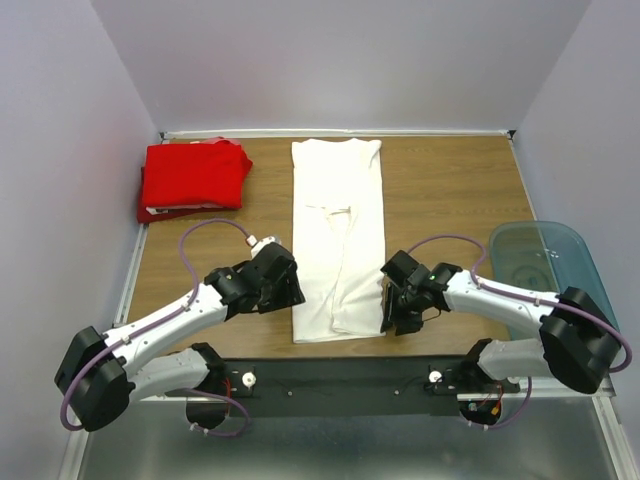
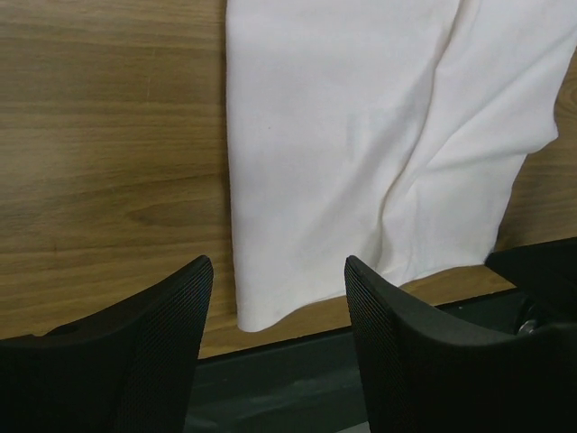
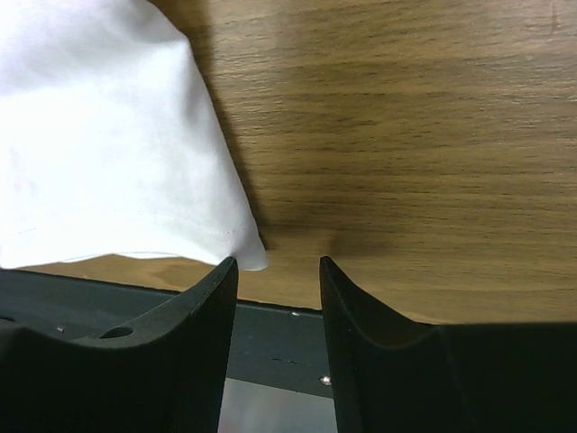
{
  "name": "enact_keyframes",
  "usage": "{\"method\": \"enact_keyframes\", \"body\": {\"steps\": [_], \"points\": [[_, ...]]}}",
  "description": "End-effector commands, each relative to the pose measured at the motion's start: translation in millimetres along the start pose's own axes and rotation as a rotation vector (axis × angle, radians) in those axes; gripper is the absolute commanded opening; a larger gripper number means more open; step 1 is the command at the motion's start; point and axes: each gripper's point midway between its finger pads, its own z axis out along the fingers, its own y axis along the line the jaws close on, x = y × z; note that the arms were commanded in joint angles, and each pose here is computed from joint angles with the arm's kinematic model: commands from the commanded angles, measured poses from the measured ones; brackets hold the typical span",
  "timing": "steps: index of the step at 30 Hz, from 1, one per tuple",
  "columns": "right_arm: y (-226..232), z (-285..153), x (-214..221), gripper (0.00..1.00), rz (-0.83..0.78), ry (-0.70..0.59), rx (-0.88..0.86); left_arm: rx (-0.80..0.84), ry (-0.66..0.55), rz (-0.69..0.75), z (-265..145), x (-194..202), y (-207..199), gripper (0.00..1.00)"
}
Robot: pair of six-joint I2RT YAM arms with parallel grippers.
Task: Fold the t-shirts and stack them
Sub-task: Fold the tshirt
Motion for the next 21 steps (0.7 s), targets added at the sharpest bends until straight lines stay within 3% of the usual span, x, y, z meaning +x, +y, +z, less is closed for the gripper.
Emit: {"method": "enact_keyframes", "body": {"steps": [1,12,16,21], "points": [[6,3,3,0.48,-0.015,0.028,-0.019,-0.049,0.011,-0.017,3,9,14,0.68],[20,13,3,0.43,-0.019,0.053,-0.038,-0.084,0.041,0.019,9,18,24,0.67],[16,19,4,0.34,-0.009,0.060,-0.009,-0.072,0.062,0.031,12,25,23,0.65],[9,23,8,0.11,0.016,0.071,0.015,-0.036,0.095,0.014,10,41,24,0.62]]}}
